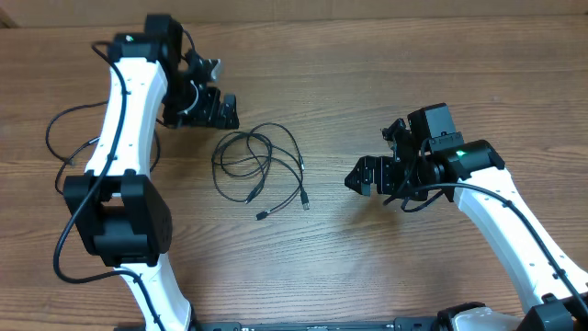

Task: Untangle cables
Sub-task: 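Reach the left gripper to the center tangle and grasp a cable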

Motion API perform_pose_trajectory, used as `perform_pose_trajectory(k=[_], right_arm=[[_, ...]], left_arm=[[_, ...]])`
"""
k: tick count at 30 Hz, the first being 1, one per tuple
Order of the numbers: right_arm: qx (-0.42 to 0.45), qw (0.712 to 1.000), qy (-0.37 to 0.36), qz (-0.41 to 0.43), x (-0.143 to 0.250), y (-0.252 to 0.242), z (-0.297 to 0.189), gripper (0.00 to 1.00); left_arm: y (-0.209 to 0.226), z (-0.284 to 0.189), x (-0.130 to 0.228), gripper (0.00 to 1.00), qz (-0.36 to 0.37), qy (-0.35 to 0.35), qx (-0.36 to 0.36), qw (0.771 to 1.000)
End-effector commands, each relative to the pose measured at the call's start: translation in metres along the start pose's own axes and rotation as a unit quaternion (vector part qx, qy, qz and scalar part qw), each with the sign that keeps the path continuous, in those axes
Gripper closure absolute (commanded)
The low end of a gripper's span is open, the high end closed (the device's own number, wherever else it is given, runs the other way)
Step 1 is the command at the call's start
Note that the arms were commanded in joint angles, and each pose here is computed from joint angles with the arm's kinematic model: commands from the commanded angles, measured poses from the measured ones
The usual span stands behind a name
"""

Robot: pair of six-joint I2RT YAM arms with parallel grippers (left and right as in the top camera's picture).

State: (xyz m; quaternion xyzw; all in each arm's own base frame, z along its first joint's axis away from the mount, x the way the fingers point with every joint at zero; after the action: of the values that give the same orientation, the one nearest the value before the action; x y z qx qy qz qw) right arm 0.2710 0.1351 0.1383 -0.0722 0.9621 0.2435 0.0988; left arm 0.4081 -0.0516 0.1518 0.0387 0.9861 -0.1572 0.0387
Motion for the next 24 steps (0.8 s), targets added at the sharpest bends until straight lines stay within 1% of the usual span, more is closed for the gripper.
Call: perform_pose_trajectory(k=[1,6,10,14,15,16,19,20,24], right_arm=[[0.003,1.000,0.002,0.001,0.002,-0.001,0.001,0.00],[0.004,1.000,0.005,0.002,0.003,-0.002,0.001,0.00],[0.004,1.000,0.006,0.003,0.003,-0.002,0.001,0.00],[0.004,1.000,0.007,0.003,0.004,-0.002,0.001,0.00],[0.004,1.000,0.007,0.003,0.004,-0.002,0.001,0.00],[0.004,1.000,0.007,0.003,0.004,-0.002,0.001,0.00],[0.004,1.000,0.007,0.003,0.004,-0.002,0.001,0.00],[0.004,1.000,0.007,0.003,0.004,-0.002,0.001,0.00],[0.004,1.000,0.007,0.004,0.004,-0.002,0.001,0.00]], left_arm=[[0.007,0.031,0.005,0.10,-0.013,0.010,-0.006,1.000],[0.010,0.061,0.009,0.13,-0.002,0.006,-0.006,1.000],[0.016,0.082,0.012,0.18,0.005,0.002,-0.019,1.000],[0.017,0.095,0.019,0.27,0.004,0.007,-0.020,1.000],[0.017,0.096,0.020,0.32,0.000,0.008,-0.021,1.000],[0.017,0.096,0.020,0.40,-0.001,0.008,-0.022,1.000],[0.015,0.094,0.018,0.78,-0.012,0.006,-0.025,1.000],[0.014,0.091,0.017,0.95,-0.017,0.006,-0.025,1.000],[0.004,0.062,0.003,0.96,-0.039,-0.005,-0.025,0.999]])
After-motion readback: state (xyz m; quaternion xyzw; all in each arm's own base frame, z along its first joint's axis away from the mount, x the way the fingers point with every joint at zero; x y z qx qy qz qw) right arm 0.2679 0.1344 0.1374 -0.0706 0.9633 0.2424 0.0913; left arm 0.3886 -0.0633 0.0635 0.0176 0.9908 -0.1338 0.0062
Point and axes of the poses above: each gripper's point midway between its finger pads, its own z axis out along the fingers, its own y axis along the line the jaws close on, x = y × z, the point moved 2 cm from there along -z, back along the fingers, and after that the axes turned 7 degrees about -z, right-handed, at the moved point
